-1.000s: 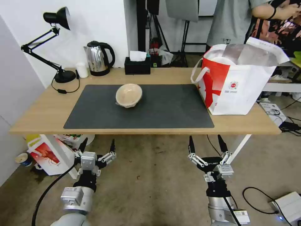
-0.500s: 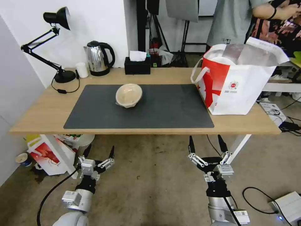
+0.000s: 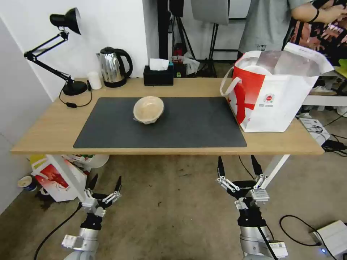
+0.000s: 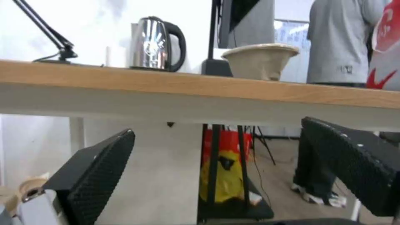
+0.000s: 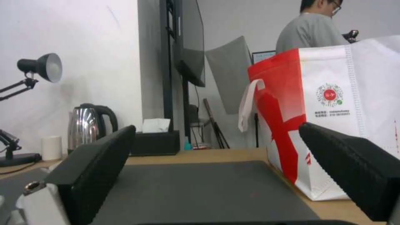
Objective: Pick up the trash from the table and place it into the takeout bag.
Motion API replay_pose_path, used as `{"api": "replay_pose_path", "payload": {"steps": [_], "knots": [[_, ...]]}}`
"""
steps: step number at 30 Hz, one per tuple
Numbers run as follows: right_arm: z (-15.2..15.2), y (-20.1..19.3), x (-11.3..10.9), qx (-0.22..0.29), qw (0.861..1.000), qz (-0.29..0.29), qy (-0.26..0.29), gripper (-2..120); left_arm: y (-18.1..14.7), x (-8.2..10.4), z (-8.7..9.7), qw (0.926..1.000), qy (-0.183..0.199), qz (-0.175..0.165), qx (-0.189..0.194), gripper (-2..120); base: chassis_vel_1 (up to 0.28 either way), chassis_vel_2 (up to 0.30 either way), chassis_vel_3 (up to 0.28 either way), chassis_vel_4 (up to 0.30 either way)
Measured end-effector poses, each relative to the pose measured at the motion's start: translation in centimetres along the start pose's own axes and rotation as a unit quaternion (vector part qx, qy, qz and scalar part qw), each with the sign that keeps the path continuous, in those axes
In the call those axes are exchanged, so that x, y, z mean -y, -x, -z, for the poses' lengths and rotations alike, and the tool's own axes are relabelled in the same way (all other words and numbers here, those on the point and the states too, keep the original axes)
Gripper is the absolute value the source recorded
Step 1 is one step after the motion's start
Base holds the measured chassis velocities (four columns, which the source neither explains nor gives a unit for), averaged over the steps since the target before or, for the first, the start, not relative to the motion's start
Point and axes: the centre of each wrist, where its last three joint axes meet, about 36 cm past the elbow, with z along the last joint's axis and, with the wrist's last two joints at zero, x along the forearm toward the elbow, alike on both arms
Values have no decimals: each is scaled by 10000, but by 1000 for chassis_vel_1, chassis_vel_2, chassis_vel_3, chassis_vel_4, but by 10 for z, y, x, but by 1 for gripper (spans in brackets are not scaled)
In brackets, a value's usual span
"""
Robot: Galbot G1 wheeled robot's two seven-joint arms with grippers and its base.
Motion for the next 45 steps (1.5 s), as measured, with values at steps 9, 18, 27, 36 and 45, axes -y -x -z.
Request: {"api": "replay_pose_path", "payload": {"steps": [9,18,27,36,45], "knots": [[0,0,0,0,10000,0,0,100,-27,-18,-43,9985,100,200,490,100,0,0,0,0],[0,0,0,0,10000,0,0,100,-23,-19,-37,9979,145,163,616,100,0,0,0,0],[0,0,0,0,10000,0,0,100,5,-21,6,9936,297,-142,1084,100,0,0,0,0],[0,0,0,0,10000,0,0,100,29,-13,54,9879,337,-476,1437,100,0,0,0,0],[0,0,0,0,10000,0,0,100,54,0,107,9852,445,-732,1483,100,0,0,0,0]]}}
